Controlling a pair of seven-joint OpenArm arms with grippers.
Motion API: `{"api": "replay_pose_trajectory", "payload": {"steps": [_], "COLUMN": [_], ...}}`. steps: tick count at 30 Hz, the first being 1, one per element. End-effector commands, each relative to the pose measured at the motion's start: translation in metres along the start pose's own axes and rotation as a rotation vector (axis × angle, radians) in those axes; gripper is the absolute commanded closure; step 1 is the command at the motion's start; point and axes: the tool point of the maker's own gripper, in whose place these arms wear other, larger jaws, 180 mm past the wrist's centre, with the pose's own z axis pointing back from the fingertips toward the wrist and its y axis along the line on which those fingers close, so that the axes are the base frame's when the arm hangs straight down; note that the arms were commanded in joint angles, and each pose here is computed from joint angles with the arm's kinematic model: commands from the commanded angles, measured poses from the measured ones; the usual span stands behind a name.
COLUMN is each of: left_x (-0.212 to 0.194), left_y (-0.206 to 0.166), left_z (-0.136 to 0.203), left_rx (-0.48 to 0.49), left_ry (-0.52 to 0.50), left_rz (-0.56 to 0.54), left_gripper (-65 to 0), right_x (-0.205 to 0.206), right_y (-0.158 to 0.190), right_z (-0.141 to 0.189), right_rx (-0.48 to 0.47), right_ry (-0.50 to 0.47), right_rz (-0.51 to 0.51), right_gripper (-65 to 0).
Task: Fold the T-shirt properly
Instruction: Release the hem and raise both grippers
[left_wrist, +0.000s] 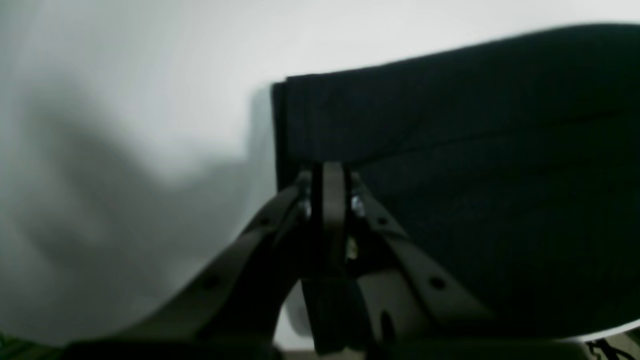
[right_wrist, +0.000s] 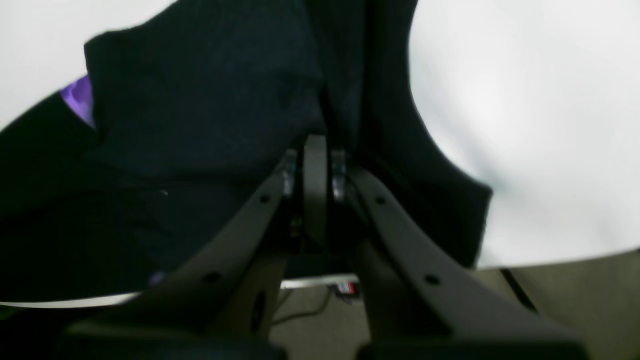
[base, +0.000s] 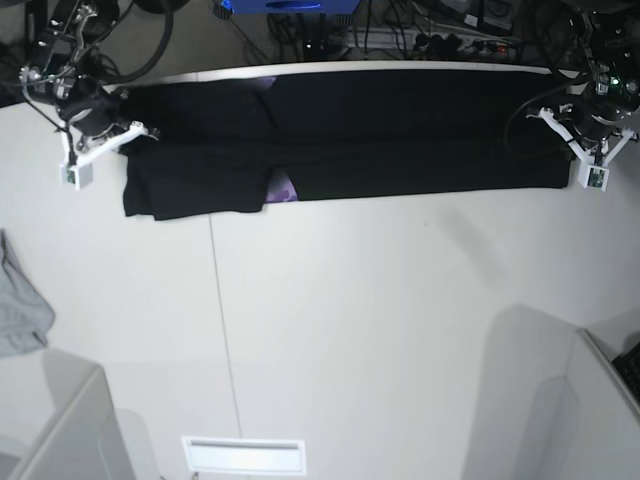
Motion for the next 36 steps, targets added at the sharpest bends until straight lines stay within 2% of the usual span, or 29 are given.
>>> {"api": "replay_pose_trajectory", "payload": {"steps": [1,3,6,23,24,25,27,28,30,32,34,36], "left_x": [0.005,0.001,-0.005,-0.01,-0.012,-0.015,-0.017,-0.017,-0.017,-0.014,-0.008,0.0], "left_y": [0.004,0.004,0.003,0.004,0.004,0.004,0.004,0.004,0.003,0.003,0.001,-0.005], "left_z": [0.004,0.004,0.005,0.005,0.006,0.006,0.006,0.006,0.006,0.007,0.01,0.014], "left_rx": [0.012,0.011,0.008,0.01,0.01,0.009,0.009,0.009,0.008,0.009,0.008,0.002], "left_ry": [-0.013,-0.003,0.009,0.021,0.027,0.033,0.036,0.036,0.035,0.028,0.008,-0.021], "left_rz": [-0.022,-0.022,-0.022,-0.013,-0.013,-0.015,-0.015,-0.015,-0.014,-0.017,-0.023,-0.027], "left_gripper": [0.0,0.0,0.0,0.0,0.0,-3.0,-17.6,-24.2,-36.7,-44.1,-45.3,-41.1], "right_x": [0.004,-0.008,-0.013,-0.012,-0.014,-0.014,-0.014,-0.014,-0.012,-0.004,0.007,0.012], "right_y": [-0.006,-0.009,-0.014,-0.02,-0.02,-0.021,-0.025,-0.028,-0.036,-0.039,-0.038,-0.036], "right_z": [0.0,-0.006,-0.007,-0.003,-0.003,-0.003,-0.001,0.0,0.003,0.009,0.015,0.016], "right_rx": [-0.029,-0.055,-0.078,-0.095,-0.096,-0.098,-0.108,-0.117,-0.135,-0.147,-0.152,-0.144], "right_ry": [-0.013,0.015,0.005,0.001,0.004,0.001,-0.004,-0.008,-0.018,-0.052,-0.106,-0.13], "right_rz": [0.009,-0.001,-0.002,0.001,0.001,0.002,-0.009,-0.022,-0.036,-0.034,-0.024,-0.015], "right_gripper": [0.0,0.0,0.0,0.0,-3.8,-11.7,-25.2,-29.4,-30.5,-29.0,-28.4,-28.4]}}
